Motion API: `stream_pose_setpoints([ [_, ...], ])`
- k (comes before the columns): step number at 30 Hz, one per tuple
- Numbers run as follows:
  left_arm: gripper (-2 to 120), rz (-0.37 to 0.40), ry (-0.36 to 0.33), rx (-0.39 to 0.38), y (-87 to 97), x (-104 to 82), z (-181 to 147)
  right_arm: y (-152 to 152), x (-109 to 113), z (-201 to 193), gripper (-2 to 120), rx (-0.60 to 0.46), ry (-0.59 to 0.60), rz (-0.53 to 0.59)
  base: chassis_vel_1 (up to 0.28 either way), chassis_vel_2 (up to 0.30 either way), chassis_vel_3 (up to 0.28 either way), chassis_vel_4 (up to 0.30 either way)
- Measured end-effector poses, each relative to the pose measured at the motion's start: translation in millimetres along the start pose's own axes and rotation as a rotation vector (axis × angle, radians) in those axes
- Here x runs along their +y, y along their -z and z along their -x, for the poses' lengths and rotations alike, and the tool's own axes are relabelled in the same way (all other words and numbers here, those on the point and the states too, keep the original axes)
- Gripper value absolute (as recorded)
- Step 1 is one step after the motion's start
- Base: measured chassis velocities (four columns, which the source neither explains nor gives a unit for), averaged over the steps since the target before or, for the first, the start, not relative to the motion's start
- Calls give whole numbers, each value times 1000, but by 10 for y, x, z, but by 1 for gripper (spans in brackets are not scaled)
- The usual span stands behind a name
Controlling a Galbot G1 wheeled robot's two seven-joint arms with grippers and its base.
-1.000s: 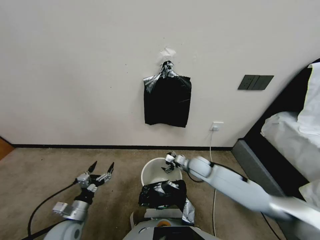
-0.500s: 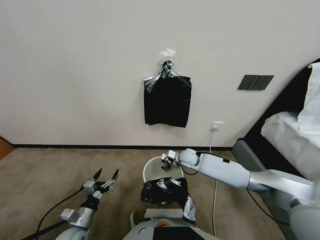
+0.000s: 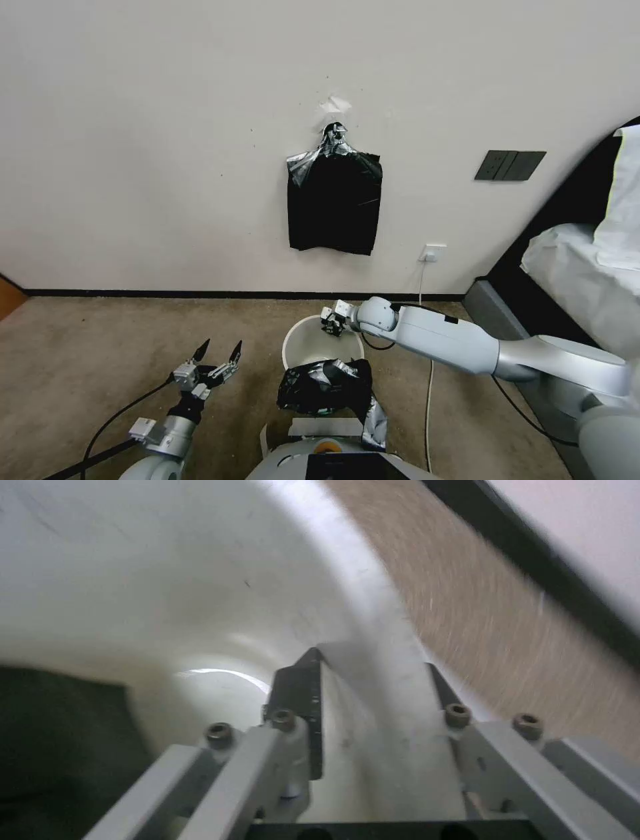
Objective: Place a trash bag onto the trash bin.
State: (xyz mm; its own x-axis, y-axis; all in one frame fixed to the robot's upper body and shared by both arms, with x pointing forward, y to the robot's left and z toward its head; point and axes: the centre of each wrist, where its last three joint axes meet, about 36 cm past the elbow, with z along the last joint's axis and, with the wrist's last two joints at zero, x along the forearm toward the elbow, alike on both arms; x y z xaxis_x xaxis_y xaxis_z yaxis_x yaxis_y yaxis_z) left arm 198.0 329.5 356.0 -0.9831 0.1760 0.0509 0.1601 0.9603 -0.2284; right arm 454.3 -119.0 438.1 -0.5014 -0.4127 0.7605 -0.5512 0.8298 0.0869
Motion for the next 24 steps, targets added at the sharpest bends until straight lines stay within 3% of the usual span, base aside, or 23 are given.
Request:
stream_pose_setpoints([
  [2,100,-2,1,1,-4,-3,2,15,63,-54,11,-13,-12,64,0,0,0,0],
  [4,100,-11,3,7,-27,-30,12,58,232,-294,3,-90,-96,276,0,0,0,0],
  [6,100,-13,1,7,-32,-40,18,38,292,-339,2,-102,-109,319,0,0,0,0],
  [9,100,-23,-2,4,-32,-56,33,-193,487,-442,1,-98,-173,477,0,0,0,0],
  [20,100,-33,9,-29,60,68,96,-584,702,-736,1,-95,-274,706,0,0,0,0],
  [24,100,-39,8,-34,82,83,128,-741,785,-752,1,-77,-301,729,0,0,0,0],
])
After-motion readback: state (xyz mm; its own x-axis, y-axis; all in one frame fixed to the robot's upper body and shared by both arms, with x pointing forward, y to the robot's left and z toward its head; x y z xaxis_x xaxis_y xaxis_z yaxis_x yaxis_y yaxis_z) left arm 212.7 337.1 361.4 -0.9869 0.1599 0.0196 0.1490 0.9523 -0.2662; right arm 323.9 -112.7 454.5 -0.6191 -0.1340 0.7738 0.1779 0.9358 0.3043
